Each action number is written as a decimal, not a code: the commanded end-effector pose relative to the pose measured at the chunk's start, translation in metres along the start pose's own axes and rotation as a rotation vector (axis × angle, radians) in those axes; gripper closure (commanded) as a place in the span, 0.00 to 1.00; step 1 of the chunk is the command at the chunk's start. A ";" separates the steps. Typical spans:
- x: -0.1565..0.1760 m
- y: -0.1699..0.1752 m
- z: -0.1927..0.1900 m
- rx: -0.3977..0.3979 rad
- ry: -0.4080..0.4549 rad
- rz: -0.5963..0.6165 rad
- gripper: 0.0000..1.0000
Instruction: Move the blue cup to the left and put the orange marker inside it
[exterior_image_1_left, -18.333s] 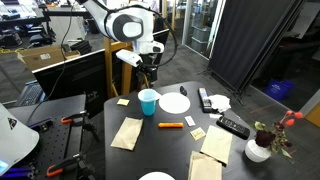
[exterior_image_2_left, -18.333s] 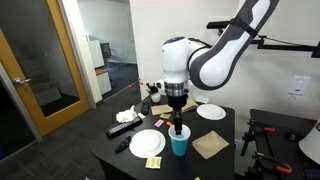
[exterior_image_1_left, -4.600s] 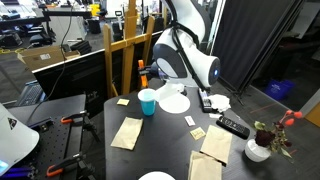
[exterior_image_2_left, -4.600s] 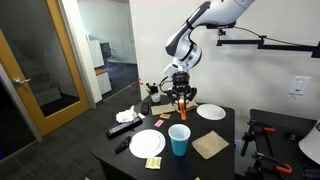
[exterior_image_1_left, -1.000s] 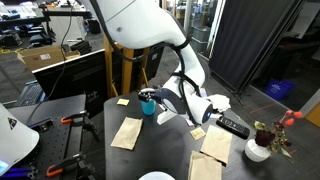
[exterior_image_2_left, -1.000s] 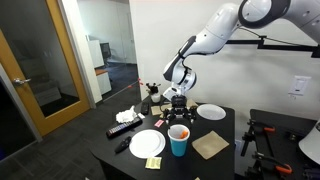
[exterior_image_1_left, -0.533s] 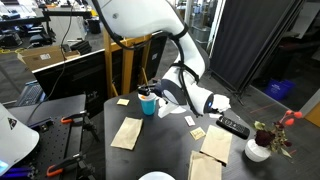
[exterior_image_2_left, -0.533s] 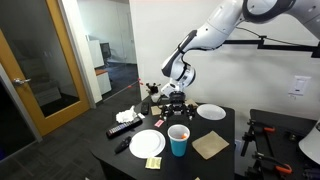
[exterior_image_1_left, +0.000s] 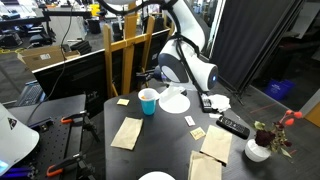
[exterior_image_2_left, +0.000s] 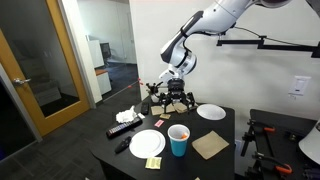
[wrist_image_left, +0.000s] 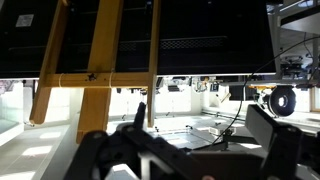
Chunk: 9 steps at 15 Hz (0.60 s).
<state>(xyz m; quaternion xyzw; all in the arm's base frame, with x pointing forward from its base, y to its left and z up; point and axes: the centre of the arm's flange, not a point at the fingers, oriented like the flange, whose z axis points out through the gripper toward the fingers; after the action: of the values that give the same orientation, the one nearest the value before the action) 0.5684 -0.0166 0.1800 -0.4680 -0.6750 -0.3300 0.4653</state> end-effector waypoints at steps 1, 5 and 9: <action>0.046 -0.008 -0.008 -0.005 -0.045 0.010 0.00; 0.077 -0.004 -0.017 -0.010 -0.079 0.015 0.00; 0.097 0.000 -0.027 -0.008 -0.107 0.033 0.00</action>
<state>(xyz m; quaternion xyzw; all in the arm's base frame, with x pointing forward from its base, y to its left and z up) 0.5727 -0.0082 0.2571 -0.4845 -0.6882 -0.3161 0.4378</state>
